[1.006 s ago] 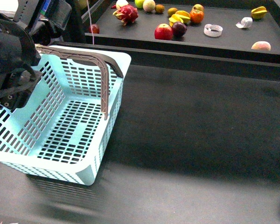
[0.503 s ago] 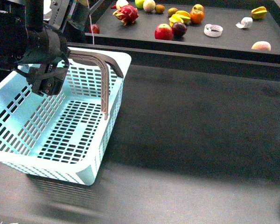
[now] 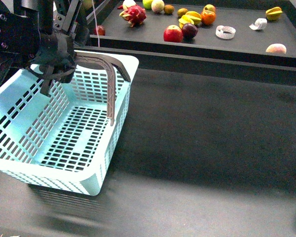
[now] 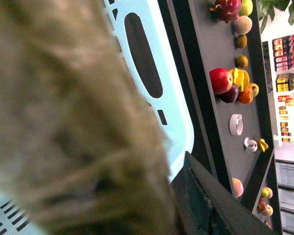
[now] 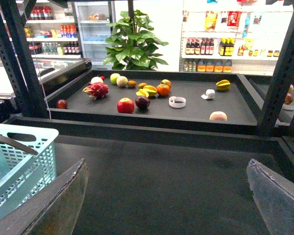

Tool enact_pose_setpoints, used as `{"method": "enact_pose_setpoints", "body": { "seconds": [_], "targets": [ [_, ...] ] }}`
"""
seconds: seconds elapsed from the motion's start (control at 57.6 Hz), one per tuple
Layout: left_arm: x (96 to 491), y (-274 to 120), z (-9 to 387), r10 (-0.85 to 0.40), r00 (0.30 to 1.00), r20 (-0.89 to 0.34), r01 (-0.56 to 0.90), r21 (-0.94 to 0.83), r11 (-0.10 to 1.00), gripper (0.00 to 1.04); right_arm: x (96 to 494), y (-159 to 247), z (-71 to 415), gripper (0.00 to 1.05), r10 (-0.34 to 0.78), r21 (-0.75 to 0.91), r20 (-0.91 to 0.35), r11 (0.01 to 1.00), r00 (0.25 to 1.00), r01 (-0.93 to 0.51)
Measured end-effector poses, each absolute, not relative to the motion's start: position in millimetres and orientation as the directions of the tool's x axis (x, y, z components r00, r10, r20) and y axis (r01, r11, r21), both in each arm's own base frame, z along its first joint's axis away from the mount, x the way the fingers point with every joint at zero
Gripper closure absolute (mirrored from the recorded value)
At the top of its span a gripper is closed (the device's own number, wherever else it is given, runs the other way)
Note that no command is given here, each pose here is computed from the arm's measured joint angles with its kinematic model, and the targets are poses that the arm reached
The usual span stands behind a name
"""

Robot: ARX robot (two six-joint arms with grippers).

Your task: Pick mango with right arm and hold basket with left

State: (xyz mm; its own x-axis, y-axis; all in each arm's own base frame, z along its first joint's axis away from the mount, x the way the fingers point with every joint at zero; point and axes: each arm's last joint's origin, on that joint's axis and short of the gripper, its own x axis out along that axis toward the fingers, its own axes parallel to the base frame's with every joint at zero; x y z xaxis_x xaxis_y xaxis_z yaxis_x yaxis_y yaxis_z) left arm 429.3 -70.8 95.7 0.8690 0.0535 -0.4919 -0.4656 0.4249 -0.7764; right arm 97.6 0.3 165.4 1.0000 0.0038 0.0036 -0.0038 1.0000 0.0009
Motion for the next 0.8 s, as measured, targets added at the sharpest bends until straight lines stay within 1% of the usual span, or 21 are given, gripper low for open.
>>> {"method": "enact_pose_setpoints", "body": {
  "seconds": [0.035,0.069,0.121,0.174,0.382,0.538,0.642,0.729,0.798],
  "targets": [
    [429,-70,96,0.053,0.871,-0.489,-0.468,-0.79,0.397,0.89,98,0,165,0.08,0.004,0.001,0.004,1.0,1.0,-0.004],
    [429,-70,96,0.052,0.871,-0.488,-0.47,-0.798,0.378,0.93,98,0,165,0.08,0.004,0.001,0.004,1.0,1.0,-0.004],
    [429,-69,94,0.051,0.87,-0.49,-0.472,-0.798,0.376,0.99,98,0,165,0.08,0.004,0.001,0.004,1.0,1.0,-0.004],
    [428,-69,94,0.047,0.872,-0.488,-0.461,-0.784,0.417,1.0,98,0,165,0.08,0.004,0.001,0.004,1.0,1.0,-0.004],
    [413,-67,96,0.075,0.868,-0.49,-0.475,-0.78,0.407,1.0,98,0,165,0.08,0.004,0.001,0.003,1.0,1.0,-0.004],
    [395,-69,108,0.068,0.874,-0.481,-0.457,-0.768,0.448,1.0,98,0,165,0.08,0.004,0.001,0.004,1.0,1.0,-0.004],
    [381,-72,124,0.061,0.891,-0.45,-0.417,-0.757,0.502,1.0,98,0,165,0.08,0.004,0.001,0.004,1.0,1.0,-0.004],
    [365,-79,143,0.033,0.91,-0.413,-0.352,-0.728,0.589,1.0,98,0,165,0.08,0.004,0.001,0.004,1.0,1.0,-0.004],
    [355,-84,150,0.007,0.917,-0.4,-0.309,-0.697,0.648,1.0,98,0,165,0.08,0.004,0.001,0.004,1.0,1.0,-0.004]
  ]
}}
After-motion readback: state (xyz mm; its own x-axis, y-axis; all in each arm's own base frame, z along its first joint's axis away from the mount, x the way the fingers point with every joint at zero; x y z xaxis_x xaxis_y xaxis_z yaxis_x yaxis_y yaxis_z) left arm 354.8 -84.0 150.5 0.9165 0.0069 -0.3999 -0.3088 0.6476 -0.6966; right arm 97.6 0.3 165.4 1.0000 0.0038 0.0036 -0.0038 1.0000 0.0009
